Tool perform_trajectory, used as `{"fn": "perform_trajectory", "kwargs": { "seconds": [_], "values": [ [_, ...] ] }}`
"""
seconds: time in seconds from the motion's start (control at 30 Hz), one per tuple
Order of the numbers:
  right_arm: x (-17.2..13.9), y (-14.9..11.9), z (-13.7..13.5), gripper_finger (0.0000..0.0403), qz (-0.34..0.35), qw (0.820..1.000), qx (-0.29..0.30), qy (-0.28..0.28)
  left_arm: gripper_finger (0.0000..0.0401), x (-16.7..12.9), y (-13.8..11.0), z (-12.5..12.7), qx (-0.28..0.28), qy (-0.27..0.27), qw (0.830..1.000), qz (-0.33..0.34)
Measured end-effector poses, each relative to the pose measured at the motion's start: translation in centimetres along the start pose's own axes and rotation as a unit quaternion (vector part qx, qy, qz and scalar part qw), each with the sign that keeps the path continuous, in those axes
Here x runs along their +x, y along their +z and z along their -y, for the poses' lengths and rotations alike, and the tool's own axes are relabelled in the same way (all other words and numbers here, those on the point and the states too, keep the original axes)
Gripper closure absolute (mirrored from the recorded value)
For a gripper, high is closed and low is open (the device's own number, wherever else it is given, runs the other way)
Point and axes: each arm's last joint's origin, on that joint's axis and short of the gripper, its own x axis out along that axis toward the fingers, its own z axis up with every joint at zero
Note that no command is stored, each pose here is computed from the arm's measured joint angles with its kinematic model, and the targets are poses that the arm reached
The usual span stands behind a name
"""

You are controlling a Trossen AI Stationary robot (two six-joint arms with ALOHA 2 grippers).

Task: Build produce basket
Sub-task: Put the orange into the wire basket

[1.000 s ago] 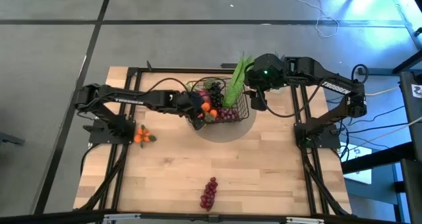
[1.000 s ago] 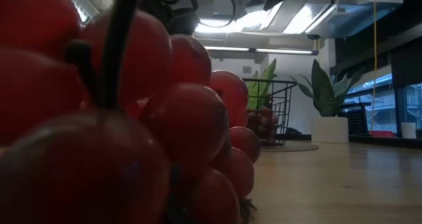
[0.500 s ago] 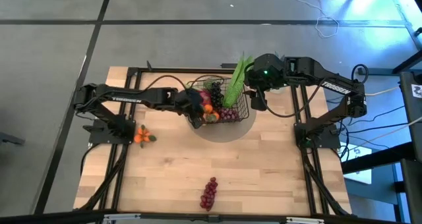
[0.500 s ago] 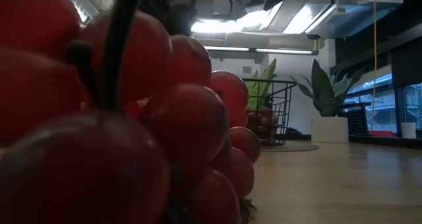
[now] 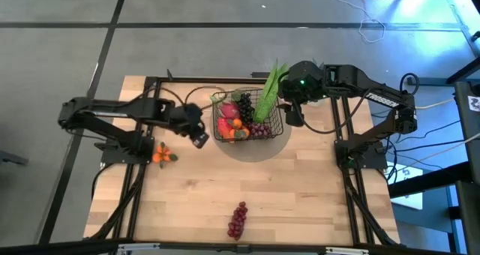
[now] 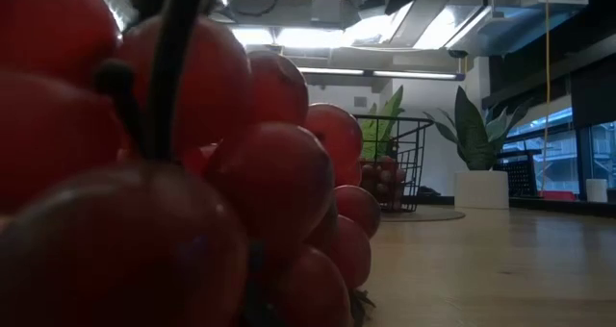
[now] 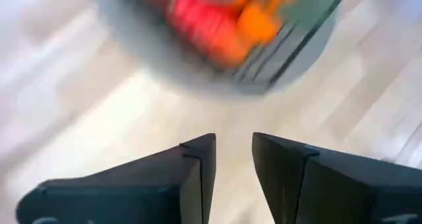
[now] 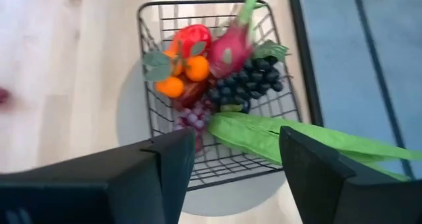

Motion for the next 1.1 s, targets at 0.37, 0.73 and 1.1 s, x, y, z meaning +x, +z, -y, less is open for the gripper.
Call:
{"fn": "perform_trajectory", "kwargs": {
  "seconds": [0.37,0.73,1.1],
  "values": [
    [-0.1,0.2,-0.8,0.0196,0.03,0.99,-0.001,0.14,0.0314,-2.0,-5.3,-0.8,-0.167,0.124,0.965,-0.161],
    [-0.7,0.5,-2.9,0.0196,0.064,0.943,-0.018,0.325,0.0314,-3.0,-8.2,-0.3,-0.201,0.192,0.949,-0.15],
    [-0.8,0.7,-4.2,0.0196,0.06,0.95,-0.041,0.303,0.0314,-1.8,-9.3,0.1,-0.19,0.28,0.934,-0.117]
  ]
}}
